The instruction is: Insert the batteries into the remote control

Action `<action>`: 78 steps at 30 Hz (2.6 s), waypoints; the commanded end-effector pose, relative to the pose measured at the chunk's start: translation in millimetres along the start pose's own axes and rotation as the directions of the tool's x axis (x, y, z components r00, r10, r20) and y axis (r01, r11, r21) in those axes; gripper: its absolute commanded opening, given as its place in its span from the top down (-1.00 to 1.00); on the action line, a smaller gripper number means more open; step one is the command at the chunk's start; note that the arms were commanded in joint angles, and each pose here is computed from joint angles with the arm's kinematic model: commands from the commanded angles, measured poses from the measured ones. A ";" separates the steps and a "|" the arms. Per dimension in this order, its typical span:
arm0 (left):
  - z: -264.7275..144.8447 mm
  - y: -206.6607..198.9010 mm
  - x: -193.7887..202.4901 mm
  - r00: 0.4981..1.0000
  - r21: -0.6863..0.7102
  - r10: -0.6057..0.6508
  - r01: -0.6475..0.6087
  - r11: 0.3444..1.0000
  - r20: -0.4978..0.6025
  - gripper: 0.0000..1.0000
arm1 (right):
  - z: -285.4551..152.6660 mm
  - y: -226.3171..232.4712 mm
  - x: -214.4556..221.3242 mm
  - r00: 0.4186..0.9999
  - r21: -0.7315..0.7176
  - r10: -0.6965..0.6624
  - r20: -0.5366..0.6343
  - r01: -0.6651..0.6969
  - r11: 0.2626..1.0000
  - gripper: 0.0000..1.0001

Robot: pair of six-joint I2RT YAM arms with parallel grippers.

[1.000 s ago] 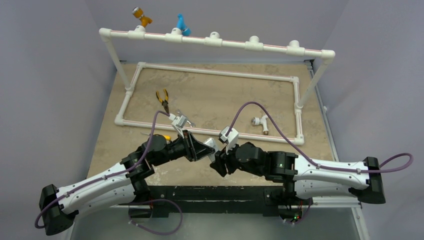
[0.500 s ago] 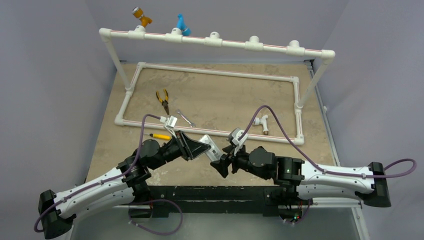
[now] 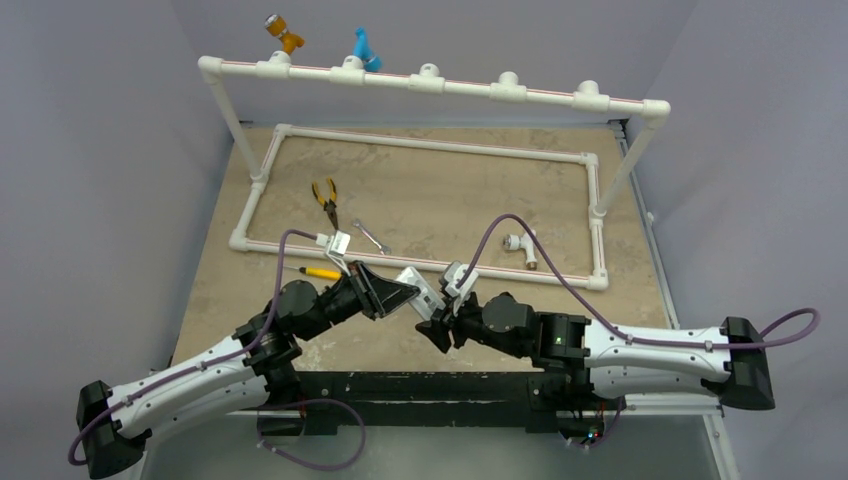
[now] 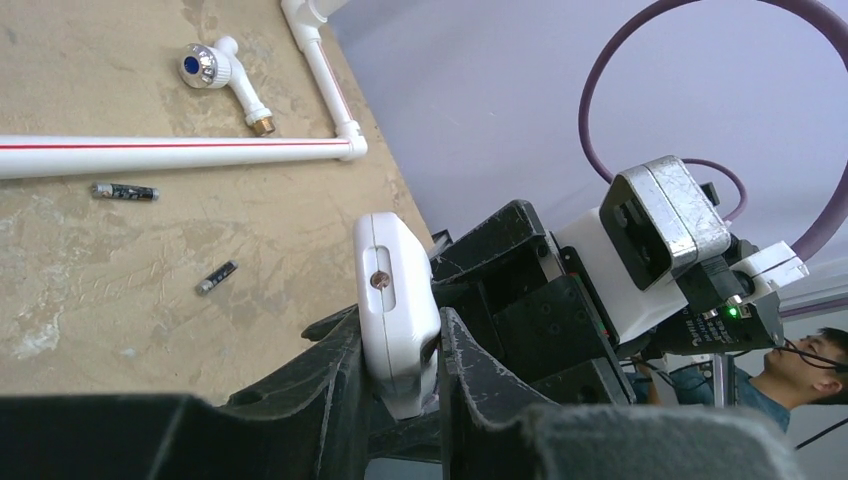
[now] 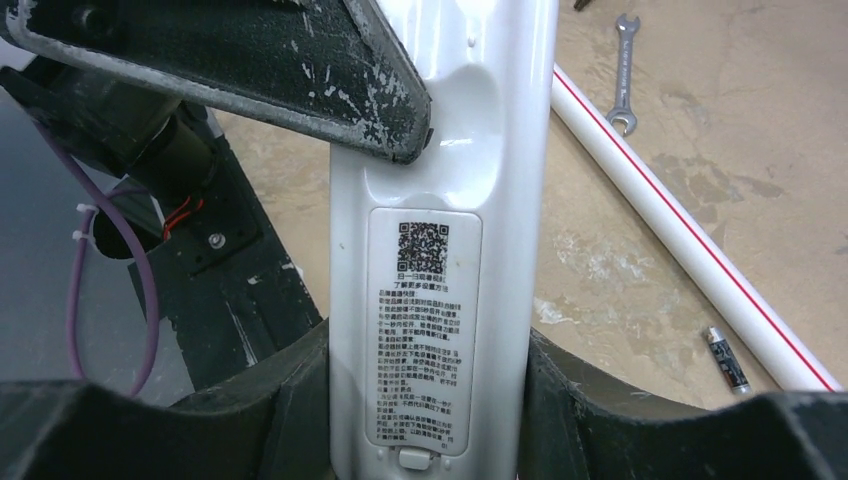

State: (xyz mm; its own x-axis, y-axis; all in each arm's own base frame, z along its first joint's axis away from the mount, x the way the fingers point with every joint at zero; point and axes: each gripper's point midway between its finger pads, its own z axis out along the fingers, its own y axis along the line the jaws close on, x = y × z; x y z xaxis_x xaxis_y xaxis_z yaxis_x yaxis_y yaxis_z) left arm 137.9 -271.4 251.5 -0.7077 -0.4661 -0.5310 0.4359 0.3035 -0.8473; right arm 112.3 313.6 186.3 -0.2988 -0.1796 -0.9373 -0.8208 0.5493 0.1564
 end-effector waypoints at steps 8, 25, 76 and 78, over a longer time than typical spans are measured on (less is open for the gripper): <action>1.7 -8.5 -7.2 1.000 0.029 -0.004 0.003 1.000 0.031 0.44 | -14.7 6.0 -19.4 0.998 -0.053 -0.009 0.069 0.013 0.999 0.72; 6.6 -9.6 -4.6 1.000 0.018 0.001 -0.001 1.000 0.005 -0.05 | -13.9 15.3 -6.3 0.999 -0.103 -0.043 -0.010 0.041 0.994 1.00; -5.8 -8.2 -3.3 0.999 0.026 0.035 -0.035 0.999 0.002 1.00 | -35.6 13.5 -56.6 0.983 -0.107 -0.060 0.171 0.079 0.991 -0.18; -8.5 -6.4 -2.6 0.999 0.019 0.044 -0.044 0.999 -0.002 1.00 | -42.9 17.7 -64.1 0.975 -0.136 -0.113 0.194 0.141 0.981 -0.34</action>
State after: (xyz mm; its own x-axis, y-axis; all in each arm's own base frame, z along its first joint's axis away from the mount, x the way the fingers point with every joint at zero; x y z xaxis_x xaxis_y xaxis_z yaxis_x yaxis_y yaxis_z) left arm 131.0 -272.1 254.5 -0.7259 -0.4512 -0.5192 0.4387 0.2777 -0.8547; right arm 102.7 299.4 206.6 -0.2075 -0.1841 -0.9607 -0.8740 0.4760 0.0976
